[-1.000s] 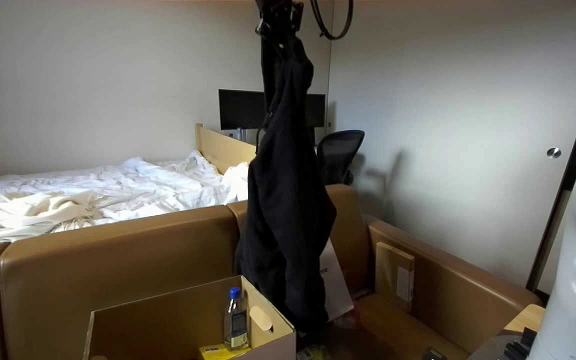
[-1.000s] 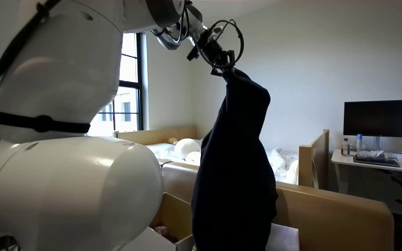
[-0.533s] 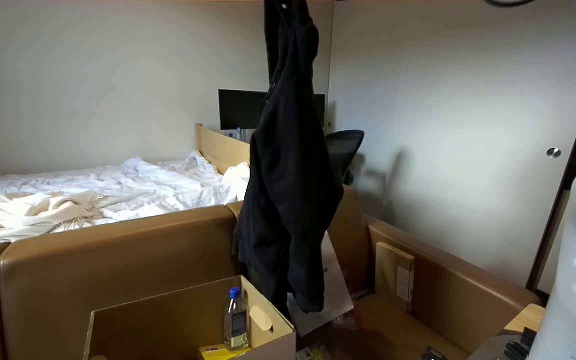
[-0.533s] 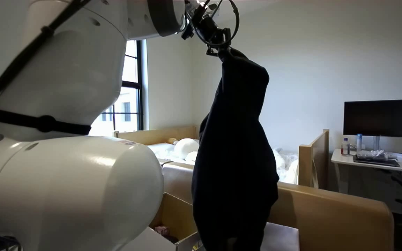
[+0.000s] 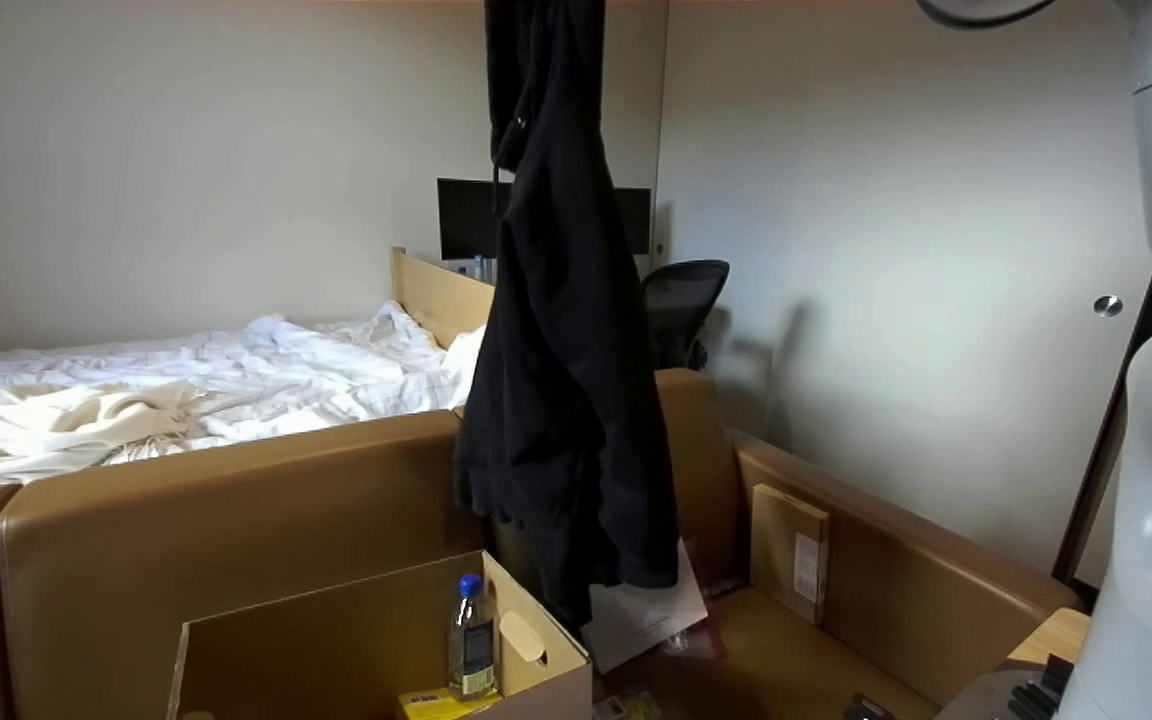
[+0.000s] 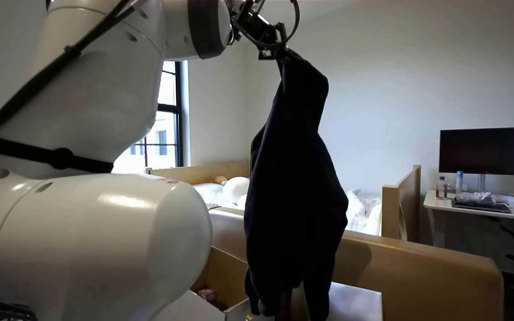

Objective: Pick up the black cloth from the couch and put it in the box.

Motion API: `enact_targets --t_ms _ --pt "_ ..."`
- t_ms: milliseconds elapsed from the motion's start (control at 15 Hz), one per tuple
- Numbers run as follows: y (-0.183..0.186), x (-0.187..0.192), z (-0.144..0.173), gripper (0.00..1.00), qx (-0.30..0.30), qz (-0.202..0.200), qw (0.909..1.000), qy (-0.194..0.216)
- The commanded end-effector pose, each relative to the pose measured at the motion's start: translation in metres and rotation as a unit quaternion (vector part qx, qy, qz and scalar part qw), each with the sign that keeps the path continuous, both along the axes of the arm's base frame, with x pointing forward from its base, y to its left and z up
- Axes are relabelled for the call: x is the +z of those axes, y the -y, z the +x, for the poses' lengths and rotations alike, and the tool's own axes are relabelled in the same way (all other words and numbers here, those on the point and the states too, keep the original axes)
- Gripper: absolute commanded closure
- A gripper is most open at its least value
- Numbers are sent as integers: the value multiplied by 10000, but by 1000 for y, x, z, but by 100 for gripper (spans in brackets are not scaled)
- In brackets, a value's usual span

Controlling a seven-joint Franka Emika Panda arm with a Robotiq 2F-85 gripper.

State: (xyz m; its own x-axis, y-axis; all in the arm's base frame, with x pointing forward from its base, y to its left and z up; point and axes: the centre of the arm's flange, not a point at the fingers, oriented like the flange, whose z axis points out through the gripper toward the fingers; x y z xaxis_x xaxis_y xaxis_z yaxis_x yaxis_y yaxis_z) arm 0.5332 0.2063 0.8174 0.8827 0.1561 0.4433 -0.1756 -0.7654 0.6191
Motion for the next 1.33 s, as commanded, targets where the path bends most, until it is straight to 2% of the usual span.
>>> enact_targets --t_ms 0,133,267,600,800,1000,1133,1267 --pt "-16 89 -3 93 149 -724 9951 662" --pt "-21 118 -11 93 88 -1035 9886 1089" --pt "-40 129 -4 93 297 -1239 9822 1383" --pt "-102 119 9 93 1232 -1181 9681 1834" --pt "-131 117 4 93 1406 -1191 9618 2024" --pt "-160 116 -20 93 1331 -1284 9603 2088" --pt "-169 99 -32 93 1242 -1125 9643 2052" --pt "-167 61 -42 93 1040 -400 9782 1755"
